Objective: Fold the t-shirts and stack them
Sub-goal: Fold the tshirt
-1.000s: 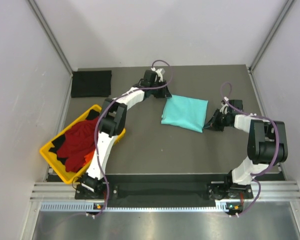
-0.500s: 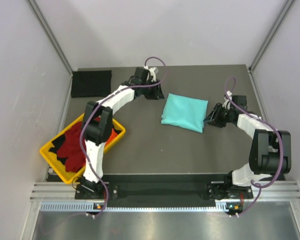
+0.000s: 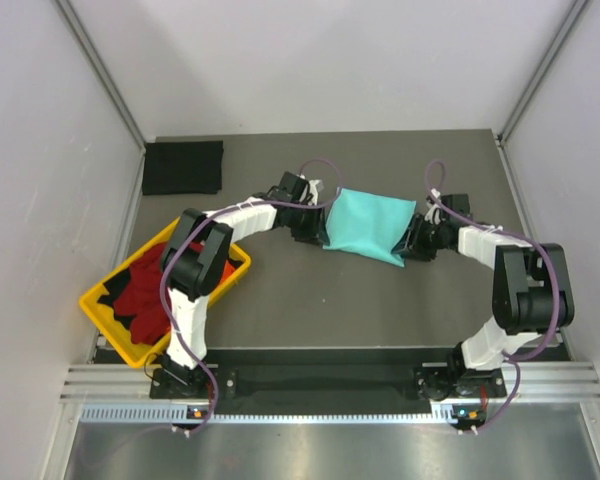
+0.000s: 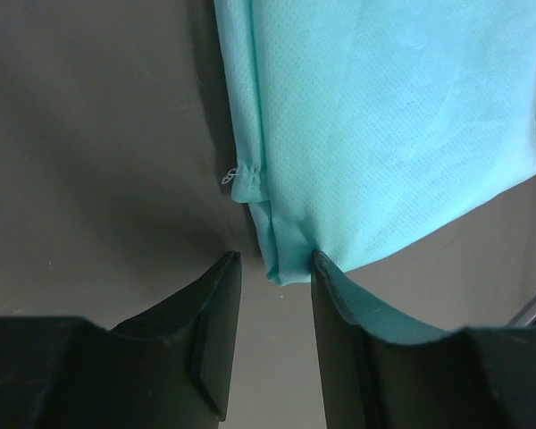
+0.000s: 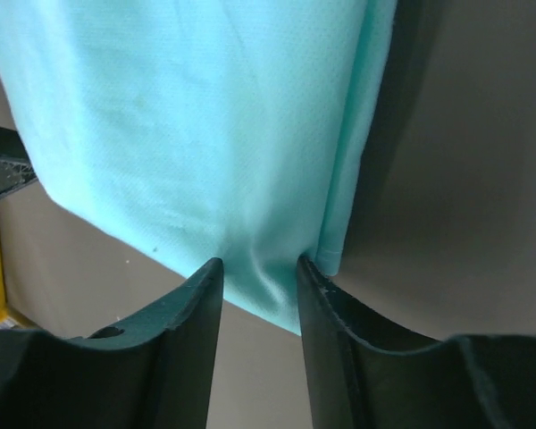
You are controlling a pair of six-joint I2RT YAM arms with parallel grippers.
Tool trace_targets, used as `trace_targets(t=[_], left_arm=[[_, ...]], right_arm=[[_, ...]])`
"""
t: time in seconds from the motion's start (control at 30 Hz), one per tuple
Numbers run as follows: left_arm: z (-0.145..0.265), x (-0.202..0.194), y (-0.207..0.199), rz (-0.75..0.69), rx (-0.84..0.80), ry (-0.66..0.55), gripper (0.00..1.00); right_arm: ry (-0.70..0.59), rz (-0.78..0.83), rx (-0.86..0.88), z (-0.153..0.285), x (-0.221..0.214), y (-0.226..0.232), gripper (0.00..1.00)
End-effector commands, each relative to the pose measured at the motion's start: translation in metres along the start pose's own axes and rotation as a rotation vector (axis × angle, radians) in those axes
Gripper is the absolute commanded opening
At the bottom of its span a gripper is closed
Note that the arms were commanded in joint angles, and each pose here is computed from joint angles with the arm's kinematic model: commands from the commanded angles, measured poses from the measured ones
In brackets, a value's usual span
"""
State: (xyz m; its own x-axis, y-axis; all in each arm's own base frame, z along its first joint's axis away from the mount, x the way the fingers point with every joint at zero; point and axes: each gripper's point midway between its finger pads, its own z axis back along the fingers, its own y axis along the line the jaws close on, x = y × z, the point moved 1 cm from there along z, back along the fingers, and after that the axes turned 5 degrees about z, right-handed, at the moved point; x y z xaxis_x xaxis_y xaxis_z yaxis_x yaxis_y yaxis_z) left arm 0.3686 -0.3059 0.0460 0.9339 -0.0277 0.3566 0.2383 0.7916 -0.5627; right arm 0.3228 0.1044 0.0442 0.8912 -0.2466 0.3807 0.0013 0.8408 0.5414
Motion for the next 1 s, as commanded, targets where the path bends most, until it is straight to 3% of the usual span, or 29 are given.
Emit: trace_targets(t=[0.0,0.07,0.1,0.13,0.2,0.27,0.53,0.57,0.63,0.67,0.83,0.97], left_arm=[[-0.003,0.012,-0.001,-0.008,-0.026,-0.048,0.42],[-0.005,0.012,0.001,0.000,-0.020,-0.046,0.39],[-0.005,0.013,0.002,0.000,-0.013,-0.051,0.31],[-0.004,0.013,0.003,0.010,-0.001,-0.052,0.14],[-0.001,0.016,0.007,0.012,0.033,-0.071,0.00],[0.000,0.017,0.014,0.017,0.077,-0.086,0.00],[0.014,0.027,0.022,0.021,0.162,-0.131,0.00],[0.017,0.030,0.020,0.014,0.160,-0.140,0.06],[0.025,0.043,0.011,-0.021,0.140,-0.170,0.31],[0.027,0.049,0.008,-0.032,0.125,-0.175,0.43],[0.029,0.079,-0.013,-0.105,-0.007,-0.187,0.54],[0.006,0.079,-0.017,-0.115,-0.148,-0.109,0.63]], right_arm=[[-0.047,0.043,-0.029,-0.004,0.008,-0.004,0.37],[-0.051,0.055,-0.043,-0.002,0.008,-0.006,0.34],[-0.054,0.056,-0.052,-0.001,0.009,-0.007,0.26],[-0.060,0.063,-0.058,0.000,0.010,-0.008,0.22],[-0.063,0.067,-0.078,0.001,0.011,-0.011,0.10],[-0.062,0.070,-0.087,0.000,0.012,-0.012,0.00],[-0.053,0.075,-0.081,-0.002,0.013,-0.012,0.00],[-0.048,0.076,-0.067,0.000,0.013,-0.009,0.08],[-0.065,0.085,-0.051,0.006,0.017,-0.002,0.19],[-0.060,0.082,-0.044,0.008,0.016,0.000,0.29],[-0.110,0.116,-0.006,0.033,0.030,0.022,0.43],[-0.138,0.132,0.007,0.049,0.037,0.034,0.54]])
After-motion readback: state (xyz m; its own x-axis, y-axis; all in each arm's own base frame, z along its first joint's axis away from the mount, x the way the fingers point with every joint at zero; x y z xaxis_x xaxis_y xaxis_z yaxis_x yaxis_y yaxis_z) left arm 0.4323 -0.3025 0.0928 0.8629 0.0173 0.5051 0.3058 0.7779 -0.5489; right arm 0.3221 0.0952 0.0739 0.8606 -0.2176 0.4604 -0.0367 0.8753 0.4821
